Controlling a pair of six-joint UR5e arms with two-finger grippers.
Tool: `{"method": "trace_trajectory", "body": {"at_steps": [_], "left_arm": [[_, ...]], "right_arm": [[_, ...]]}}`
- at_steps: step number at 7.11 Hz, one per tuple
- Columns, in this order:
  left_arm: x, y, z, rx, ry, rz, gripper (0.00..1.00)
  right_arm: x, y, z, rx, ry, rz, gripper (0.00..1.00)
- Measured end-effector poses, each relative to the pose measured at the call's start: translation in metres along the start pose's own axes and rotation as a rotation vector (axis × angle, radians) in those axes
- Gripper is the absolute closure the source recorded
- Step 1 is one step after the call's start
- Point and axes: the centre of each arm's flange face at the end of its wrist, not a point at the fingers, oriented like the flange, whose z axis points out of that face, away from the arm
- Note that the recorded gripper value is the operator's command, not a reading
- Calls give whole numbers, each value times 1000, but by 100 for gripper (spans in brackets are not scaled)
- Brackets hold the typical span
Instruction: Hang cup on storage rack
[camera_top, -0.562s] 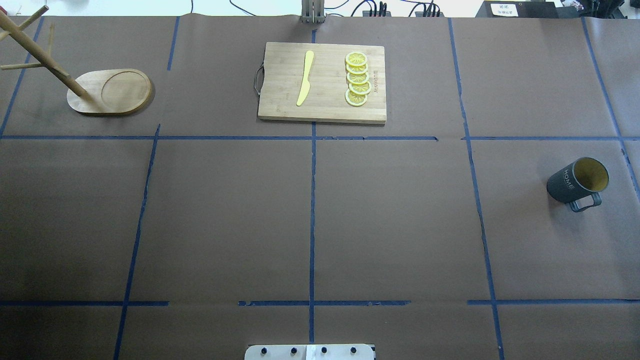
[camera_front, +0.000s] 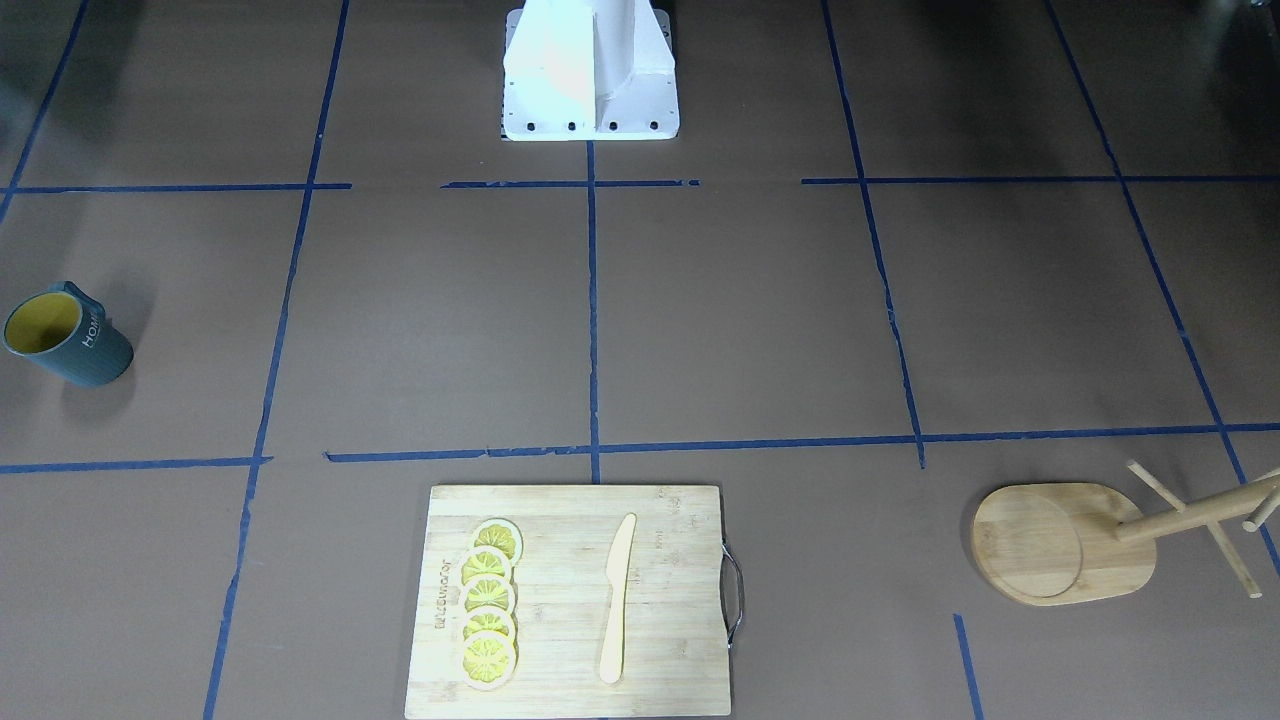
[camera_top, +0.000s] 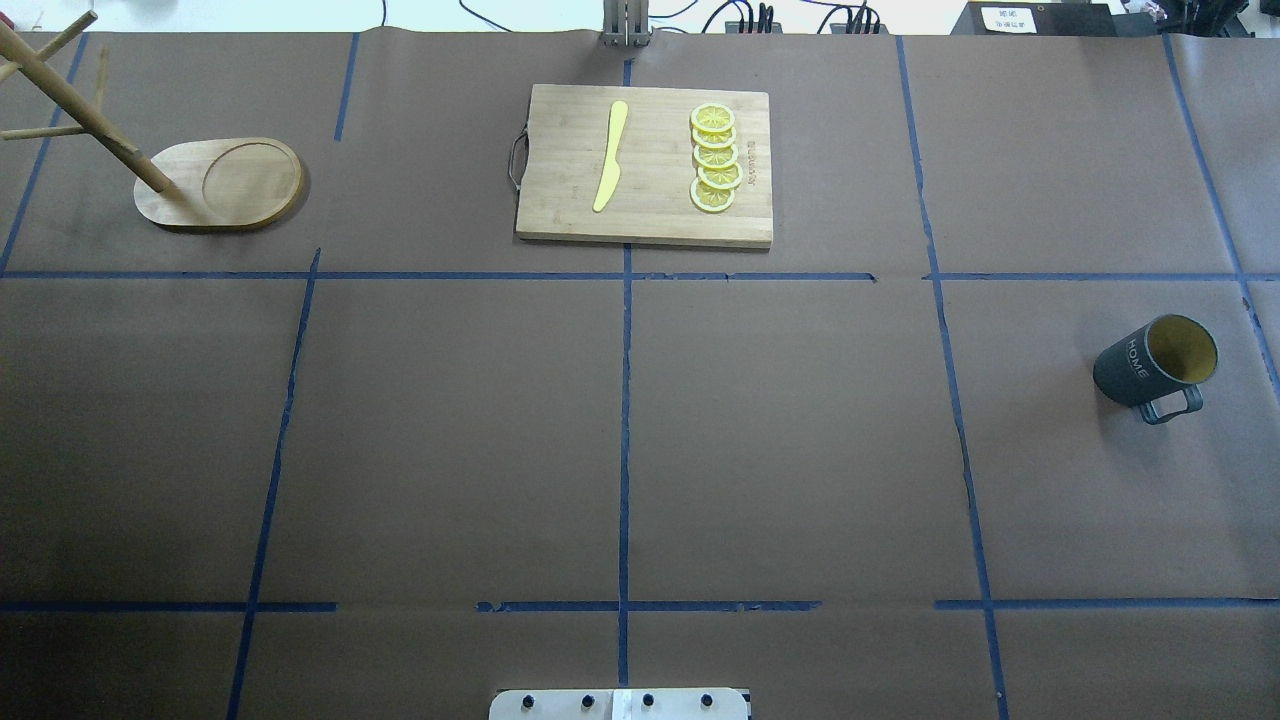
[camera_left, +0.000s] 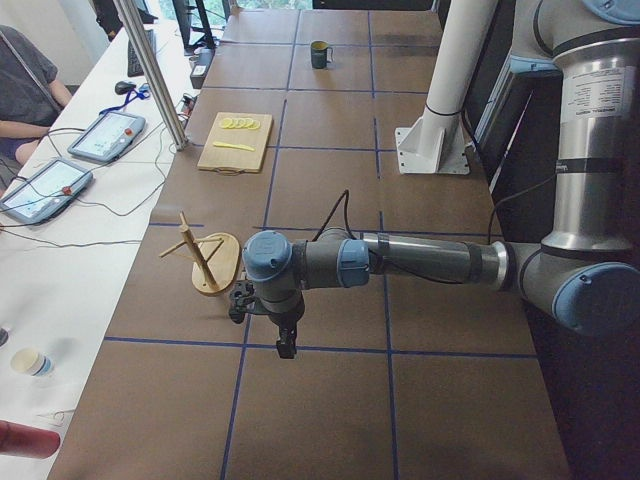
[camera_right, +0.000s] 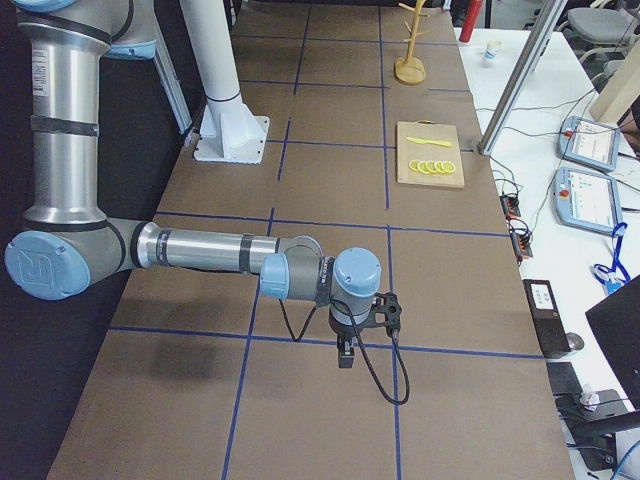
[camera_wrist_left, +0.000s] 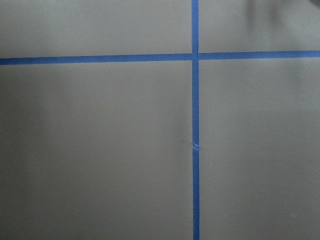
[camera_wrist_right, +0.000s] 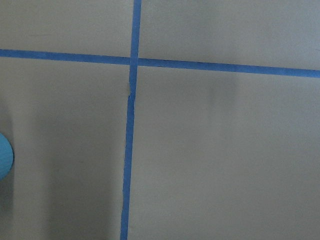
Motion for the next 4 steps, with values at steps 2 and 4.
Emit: {"method": "trace_trajectory", "body": {"at_steps": [2,4], "left_arm": [[3,0,-3,7,-1,6,0],[4,0,-5,9,-2,8,0]], "right_arm": [[-12,-8,-2,21,1,-39,0],[-38,-23,3,79,-5,-146,0]]}}
